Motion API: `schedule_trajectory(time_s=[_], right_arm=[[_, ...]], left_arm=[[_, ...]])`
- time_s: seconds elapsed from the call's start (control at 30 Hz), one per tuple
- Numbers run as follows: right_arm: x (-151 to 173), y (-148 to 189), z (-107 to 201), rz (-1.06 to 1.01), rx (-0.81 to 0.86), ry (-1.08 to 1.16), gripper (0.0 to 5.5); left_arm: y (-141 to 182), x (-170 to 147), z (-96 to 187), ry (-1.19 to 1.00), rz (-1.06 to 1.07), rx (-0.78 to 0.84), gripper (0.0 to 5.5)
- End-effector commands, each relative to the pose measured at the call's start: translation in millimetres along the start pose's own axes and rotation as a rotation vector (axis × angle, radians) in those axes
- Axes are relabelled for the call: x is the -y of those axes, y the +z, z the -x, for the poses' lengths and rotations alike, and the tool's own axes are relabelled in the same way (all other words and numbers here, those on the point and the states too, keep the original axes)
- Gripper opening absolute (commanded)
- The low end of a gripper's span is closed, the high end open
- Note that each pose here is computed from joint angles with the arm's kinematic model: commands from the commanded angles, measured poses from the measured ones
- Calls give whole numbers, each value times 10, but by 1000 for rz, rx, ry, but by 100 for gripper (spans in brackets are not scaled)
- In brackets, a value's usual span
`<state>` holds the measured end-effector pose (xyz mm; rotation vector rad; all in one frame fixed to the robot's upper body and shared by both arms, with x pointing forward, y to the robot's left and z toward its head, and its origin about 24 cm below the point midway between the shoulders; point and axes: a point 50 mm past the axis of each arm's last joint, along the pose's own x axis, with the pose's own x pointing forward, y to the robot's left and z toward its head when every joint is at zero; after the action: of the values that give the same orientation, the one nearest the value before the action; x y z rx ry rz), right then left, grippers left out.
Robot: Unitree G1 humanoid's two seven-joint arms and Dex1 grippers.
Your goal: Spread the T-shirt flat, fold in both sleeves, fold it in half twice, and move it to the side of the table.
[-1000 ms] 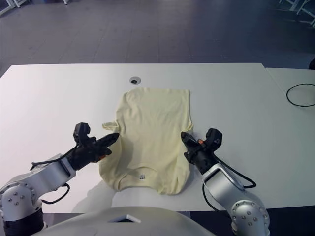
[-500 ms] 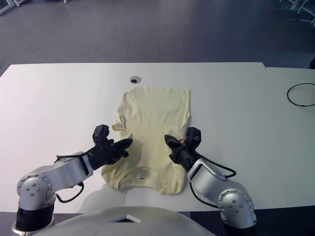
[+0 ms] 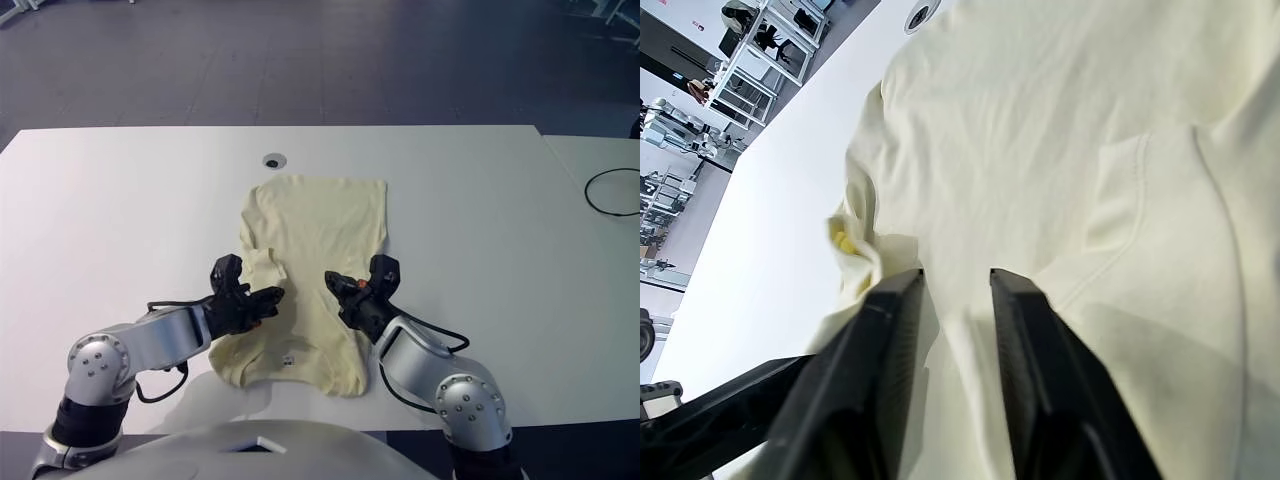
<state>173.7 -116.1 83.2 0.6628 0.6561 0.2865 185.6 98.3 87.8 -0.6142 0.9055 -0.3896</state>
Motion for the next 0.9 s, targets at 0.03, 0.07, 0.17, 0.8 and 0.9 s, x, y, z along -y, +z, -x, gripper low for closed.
schedule_trajectory(time_s=[0.03,0.07,0.17,0.8,0.9], right_arm=[[-9,19,5,-3,5,3,207],[-12,19,12,-10,7,6,220],[-11,186,71,-23,75,40,264],[966,490,890,1718,-454,446,540],[1024,340,971,1791,-514,572,540]], left_arm=[[144,203,92,-74,51,48,126],[178,243,121,-93,68,57,140],[337,357,253,-182,111,125,186],[224,-1091,940,-169,-1582,-125,520],[42,-1090,965,-291,-1709,-179,539]])
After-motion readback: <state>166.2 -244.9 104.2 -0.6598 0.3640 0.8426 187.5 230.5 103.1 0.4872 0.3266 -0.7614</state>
